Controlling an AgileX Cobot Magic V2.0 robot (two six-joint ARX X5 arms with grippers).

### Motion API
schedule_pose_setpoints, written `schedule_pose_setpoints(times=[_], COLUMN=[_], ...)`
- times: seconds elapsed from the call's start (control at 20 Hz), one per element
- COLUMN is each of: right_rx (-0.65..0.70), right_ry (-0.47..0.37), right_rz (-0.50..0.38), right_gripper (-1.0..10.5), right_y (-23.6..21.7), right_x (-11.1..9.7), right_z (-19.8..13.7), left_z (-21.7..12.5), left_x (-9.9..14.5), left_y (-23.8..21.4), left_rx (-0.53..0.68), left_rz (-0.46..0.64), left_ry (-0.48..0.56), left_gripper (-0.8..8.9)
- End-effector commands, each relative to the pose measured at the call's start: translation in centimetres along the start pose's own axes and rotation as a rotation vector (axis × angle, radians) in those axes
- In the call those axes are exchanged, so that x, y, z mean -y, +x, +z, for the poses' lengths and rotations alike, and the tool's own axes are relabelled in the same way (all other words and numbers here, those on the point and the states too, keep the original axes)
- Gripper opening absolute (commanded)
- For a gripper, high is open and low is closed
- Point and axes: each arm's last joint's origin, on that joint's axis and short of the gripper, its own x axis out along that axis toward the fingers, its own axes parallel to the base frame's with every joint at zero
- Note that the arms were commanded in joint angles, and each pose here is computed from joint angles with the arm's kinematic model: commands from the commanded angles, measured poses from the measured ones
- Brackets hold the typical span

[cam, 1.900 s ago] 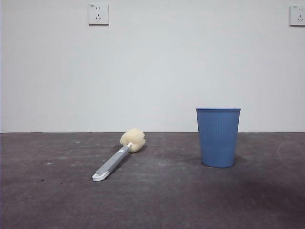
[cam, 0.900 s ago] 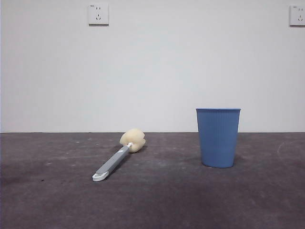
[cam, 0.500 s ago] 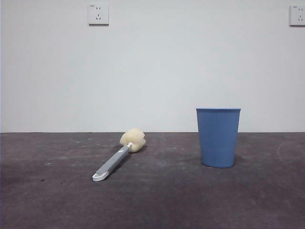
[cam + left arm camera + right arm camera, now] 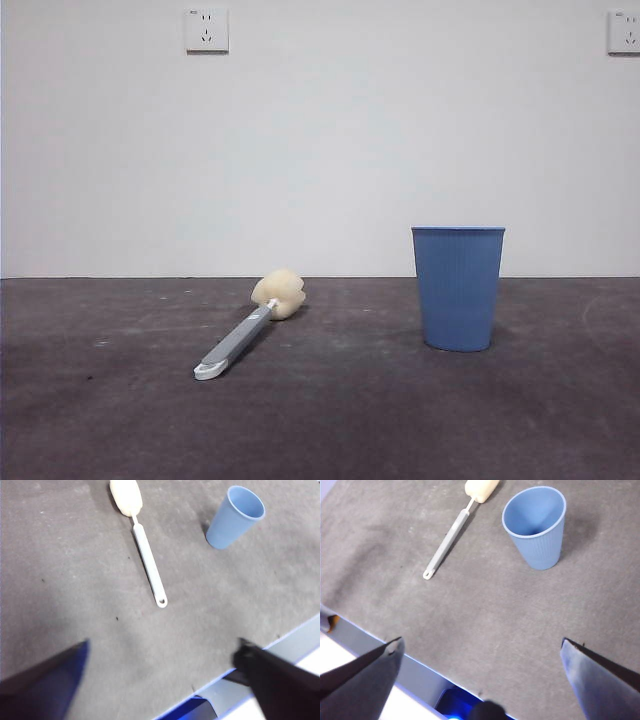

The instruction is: Pick up the cup brush,pick up the cup,insert the brush into the cup,clean the cup,put the cup brush back,put the cup back to the fixed position on the table

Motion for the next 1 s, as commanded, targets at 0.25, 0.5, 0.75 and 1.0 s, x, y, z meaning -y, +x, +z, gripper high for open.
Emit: schedule_pose_setpoints(times=[0.25, 0.5, 0.75, 1.0], right_rx=[0.006, 0.006, 0.006, 0.006], right_ry=[0.01, 0.015, 0.017, 0.018], right_rz=[0.002, 0.002, 0.002, 0.002], right_gripper=[5.9, 5.9, 5.9, 5.9], right_y=[-0.1, -0.1, -0.1, -0.1], right_x=[-0.1, -0.1, -0.1, -0.1], right_z=[0.1, 0.1, 0.1, 0.1], left_z=[3.1, 4.3, 4.9, 4.9], left_x=[1.0, 3.3, 5.0, 4.8], left_y=[4.6, 11.4, 18.7, 24.7], left_rx=[-0.008, -0.076, -0.184, -0.276], left_rz=[-0.049, 0.069, 0.164, 0.193], left_ry=[0.034, 0.075, 0.095, 0.093], left_gripper=[5.62, 5.62, 5.62, 5.61])
